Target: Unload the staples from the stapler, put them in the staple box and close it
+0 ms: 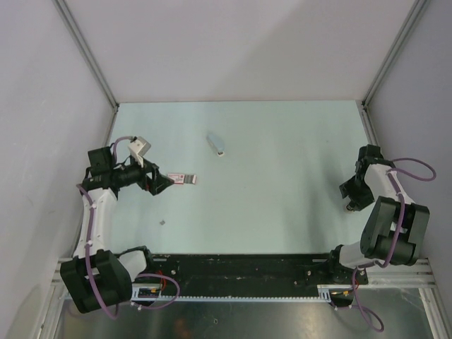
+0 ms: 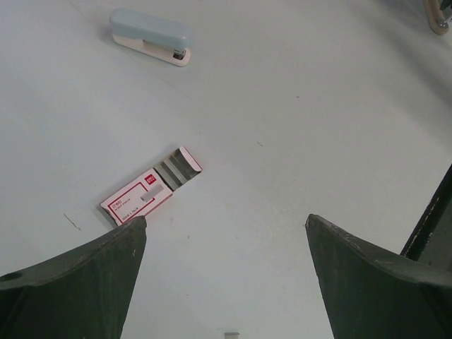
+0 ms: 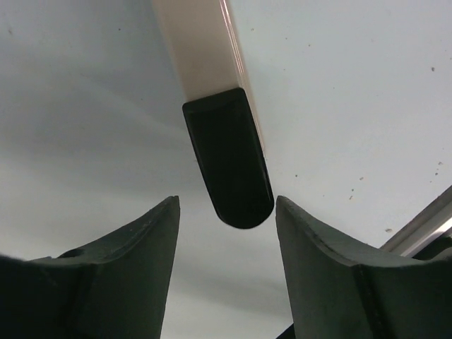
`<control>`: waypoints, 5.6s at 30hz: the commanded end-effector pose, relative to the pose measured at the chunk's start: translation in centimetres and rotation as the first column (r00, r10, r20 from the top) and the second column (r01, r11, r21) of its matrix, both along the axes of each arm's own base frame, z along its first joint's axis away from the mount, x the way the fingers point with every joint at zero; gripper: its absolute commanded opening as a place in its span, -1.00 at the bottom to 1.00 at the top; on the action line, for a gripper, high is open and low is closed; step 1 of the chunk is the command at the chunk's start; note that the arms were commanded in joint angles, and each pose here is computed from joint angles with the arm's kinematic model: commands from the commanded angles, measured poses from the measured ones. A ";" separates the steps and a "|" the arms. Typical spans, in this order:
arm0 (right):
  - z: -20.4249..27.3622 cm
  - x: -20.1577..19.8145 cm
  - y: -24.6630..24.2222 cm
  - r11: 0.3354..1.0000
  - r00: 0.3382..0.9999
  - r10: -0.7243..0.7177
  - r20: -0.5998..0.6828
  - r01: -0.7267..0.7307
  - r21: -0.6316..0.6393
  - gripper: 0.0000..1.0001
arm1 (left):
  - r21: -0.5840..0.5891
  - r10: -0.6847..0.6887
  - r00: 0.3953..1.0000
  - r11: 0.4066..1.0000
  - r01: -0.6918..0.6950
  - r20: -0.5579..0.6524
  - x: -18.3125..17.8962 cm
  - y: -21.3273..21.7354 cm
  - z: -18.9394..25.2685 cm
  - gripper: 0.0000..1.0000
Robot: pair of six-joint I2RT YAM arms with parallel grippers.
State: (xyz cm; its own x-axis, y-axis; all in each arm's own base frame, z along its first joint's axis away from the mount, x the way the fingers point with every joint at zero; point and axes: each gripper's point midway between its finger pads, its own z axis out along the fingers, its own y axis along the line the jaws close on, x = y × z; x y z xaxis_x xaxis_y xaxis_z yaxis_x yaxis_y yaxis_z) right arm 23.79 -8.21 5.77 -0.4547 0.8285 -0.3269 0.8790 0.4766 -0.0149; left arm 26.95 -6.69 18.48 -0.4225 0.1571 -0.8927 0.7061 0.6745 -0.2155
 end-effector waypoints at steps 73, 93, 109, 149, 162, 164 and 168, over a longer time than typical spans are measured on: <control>0.9 5.8 40.6 0.365 0.358 0.928 0.102 -0.929 -0.063 0.27 | 0.102 0.121 0.992 0.987 -0.125 0.044 -0.3 1.2 0.7 0.99; 2.0 7.7 41.9 0.323 0.315 0.932 0.181 -0.946 -0.019 -0.96 | 0.146 -0.025 0.998 0.989 0.033 -0.060 -0.5 -4.2 -2.3 0.99; 13.3 7.5 44.6 0.521 0.315 0.679 0.663 -0.843 -0.133 -1.00 | 0.089 -0.228 0.965 0.967 0.241 -0.130 -1.0 -13.0 -4.4 0.98; 14.9 5.9 46.9 0.604 0.357 0.529 0.770 -0.796 -0.045 -1.00 | -0.167 -0.402 0.869 0.915 0.368 -0.288 -2.6 -16.9 -5.1 0.06; 12.8 4.4 47.8 0.527 0.338 0.566 0.752 -0.849 -0.015 -1.00 | -0.022 -0.393 0.912 0.919 0.393 -0.121 -0.9 -16.0 -3.6 -1.00; 12.2 4.0 47.8 0.517 0.342 0.568 0.749 -0.856 -0.001 -1.00 | 0.005 -0.375 0.920 0.926 0.378 -0.110 -0.4 -15.7 -3.6 -1.00; 11.3 3.2 47.7 0.509 0.349 0.566 0.747 -0.861 0.017 -1.00 | 0.024 -0.349 0.930 0.935 0.354 -0.118 0.2 -15.5 -3.9 -1.00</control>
State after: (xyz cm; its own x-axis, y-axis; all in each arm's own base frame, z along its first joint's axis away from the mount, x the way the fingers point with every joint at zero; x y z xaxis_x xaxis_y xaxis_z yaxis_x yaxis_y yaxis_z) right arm 29.10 37.27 14.42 -0.7214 0.3668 -0.5873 -0.0266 0.8328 0.5529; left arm 24.01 -21.40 11.05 -0.5841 0.3752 -0.7198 0.8004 0.4133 -0.4341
